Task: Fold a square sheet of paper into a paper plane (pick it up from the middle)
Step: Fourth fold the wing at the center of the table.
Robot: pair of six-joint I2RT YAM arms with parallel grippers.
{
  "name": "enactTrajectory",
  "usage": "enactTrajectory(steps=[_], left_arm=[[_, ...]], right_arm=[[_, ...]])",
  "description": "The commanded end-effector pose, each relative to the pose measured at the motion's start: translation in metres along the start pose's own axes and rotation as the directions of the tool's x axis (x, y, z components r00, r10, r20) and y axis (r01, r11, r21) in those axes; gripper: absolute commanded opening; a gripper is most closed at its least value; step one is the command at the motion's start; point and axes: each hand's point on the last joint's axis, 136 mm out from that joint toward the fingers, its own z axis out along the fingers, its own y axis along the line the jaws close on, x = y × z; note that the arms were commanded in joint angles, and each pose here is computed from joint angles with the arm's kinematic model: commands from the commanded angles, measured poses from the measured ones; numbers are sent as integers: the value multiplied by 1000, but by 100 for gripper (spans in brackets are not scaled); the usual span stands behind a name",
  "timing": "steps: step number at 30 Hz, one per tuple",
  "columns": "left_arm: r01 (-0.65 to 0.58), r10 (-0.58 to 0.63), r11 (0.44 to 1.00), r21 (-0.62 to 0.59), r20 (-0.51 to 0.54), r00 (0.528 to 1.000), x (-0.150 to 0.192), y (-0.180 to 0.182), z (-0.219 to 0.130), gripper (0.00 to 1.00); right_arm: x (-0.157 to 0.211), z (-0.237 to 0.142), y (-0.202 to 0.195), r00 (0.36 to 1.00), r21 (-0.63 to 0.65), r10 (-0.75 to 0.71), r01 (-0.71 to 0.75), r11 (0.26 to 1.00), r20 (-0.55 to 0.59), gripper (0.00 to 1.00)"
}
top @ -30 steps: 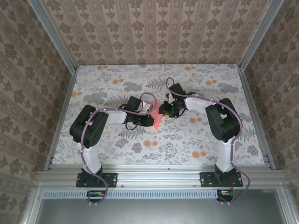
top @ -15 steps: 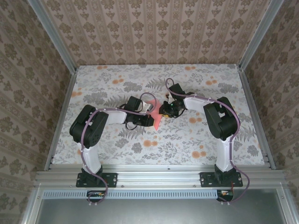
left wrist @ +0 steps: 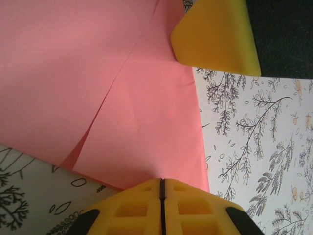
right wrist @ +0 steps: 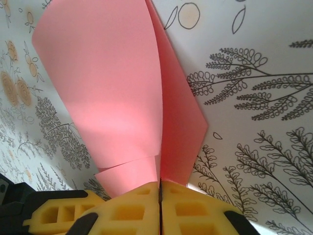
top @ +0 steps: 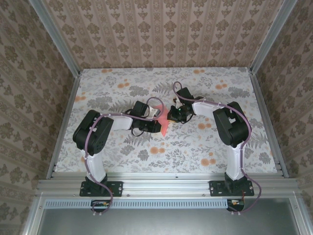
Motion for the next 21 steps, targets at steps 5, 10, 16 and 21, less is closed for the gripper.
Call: enactTrajectory(steps=[5, 10, 16, 21], left_arm=[[110, -139, 977, -182, -154, 978, 64, 55, 16, 8], [114, -143, 977, -182, -154, 978, 64, 55, 16, 8], [115, -143, 977, -178, -155, 978, 62, 55, 17, 8], [117, -145, 977, -180, -156, 977, 64, 57, 16, 8]], right_arm=[[3, -9, 22, 999, -38, -45, 45, 998, 2, 8], [6, -7, 26, 999, -41, -52, 52, 998, -7, 8], [3, -5, 32, 999, -63, -46, 45, 997, -6, 7], [2, -1, 39, 999, -95, -34, 33, 995, -10, 7]])
